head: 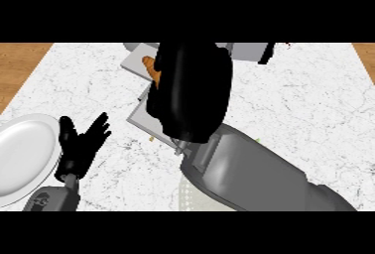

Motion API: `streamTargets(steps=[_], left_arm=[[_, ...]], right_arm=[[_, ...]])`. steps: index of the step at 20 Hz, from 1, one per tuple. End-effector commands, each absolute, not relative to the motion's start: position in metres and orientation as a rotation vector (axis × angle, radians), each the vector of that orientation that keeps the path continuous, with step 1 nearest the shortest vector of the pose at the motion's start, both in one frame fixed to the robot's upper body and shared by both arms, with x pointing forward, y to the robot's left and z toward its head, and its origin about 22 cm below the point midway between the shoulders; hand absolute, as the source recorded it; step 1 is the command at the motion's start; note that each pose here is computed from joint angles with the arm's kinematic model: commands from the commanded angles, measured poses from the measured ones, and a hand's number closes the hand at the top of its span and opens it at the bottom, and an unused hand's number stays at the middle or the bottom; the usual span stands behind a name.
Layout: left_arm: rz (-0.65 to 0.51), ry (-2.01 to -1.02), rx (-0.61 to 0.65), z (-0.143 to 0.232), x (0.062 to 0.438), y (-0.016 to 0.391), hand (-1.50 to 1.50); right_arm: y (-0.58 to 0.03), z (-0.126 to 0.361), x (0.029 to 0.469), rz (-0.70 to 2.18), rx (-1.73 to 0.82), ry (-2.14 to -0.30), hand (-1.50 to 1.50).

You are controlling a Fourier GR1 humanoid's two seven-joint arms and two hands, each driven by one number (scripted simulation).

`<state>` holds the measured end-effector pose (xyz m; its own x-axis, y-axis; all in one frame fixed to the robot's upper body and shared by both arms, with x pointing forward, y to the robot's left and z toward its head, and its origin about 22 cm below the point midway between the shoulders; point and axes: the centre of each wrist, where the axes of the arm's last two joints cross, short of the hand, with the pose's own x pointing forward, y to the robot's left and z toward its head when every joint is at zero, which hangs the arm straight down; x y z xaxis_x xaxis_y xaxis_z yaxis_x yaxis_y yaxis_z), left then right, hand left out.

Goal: Pick the croissant from the placemat and place it in the tiered shelf

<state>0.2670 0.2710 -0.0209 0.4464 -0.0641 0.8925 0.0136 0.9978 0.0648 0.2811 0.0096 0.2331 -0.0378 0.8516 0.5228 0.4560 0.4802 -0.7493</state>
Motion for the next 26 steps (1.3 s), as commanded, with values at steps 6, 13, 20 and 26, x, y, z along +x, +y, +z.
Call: streamTargets(steps=[6, 13, 20, 26], left_arm=[[-0.031, -1.109, 0.068, -0.023, 0.266, 0.282, 0.0], [-0.029, -1.108, 0.064, -0.025, 0.262, 0.283, 0.0], [-0.018, -1.124, 0.065, -0.021, 0.263, 0.281, 0.0], [0.0, -1.138, 0.071, -0.014, 0.275, 0.274, 0.0]], right_arm=[[0.027, 0.316, 0.303, 0.218, -1.203, -1.469, 1.5], [0.041, 0.349, 0.324, 0.263, -1.192, -1.381, 1.5], [0.055, 0.352, 0.34, 0.33, -1.197, -1.344, 1.5], [0.063, 0.353, 0.352, 0.36, -1.226, -1.326, 1.5]])
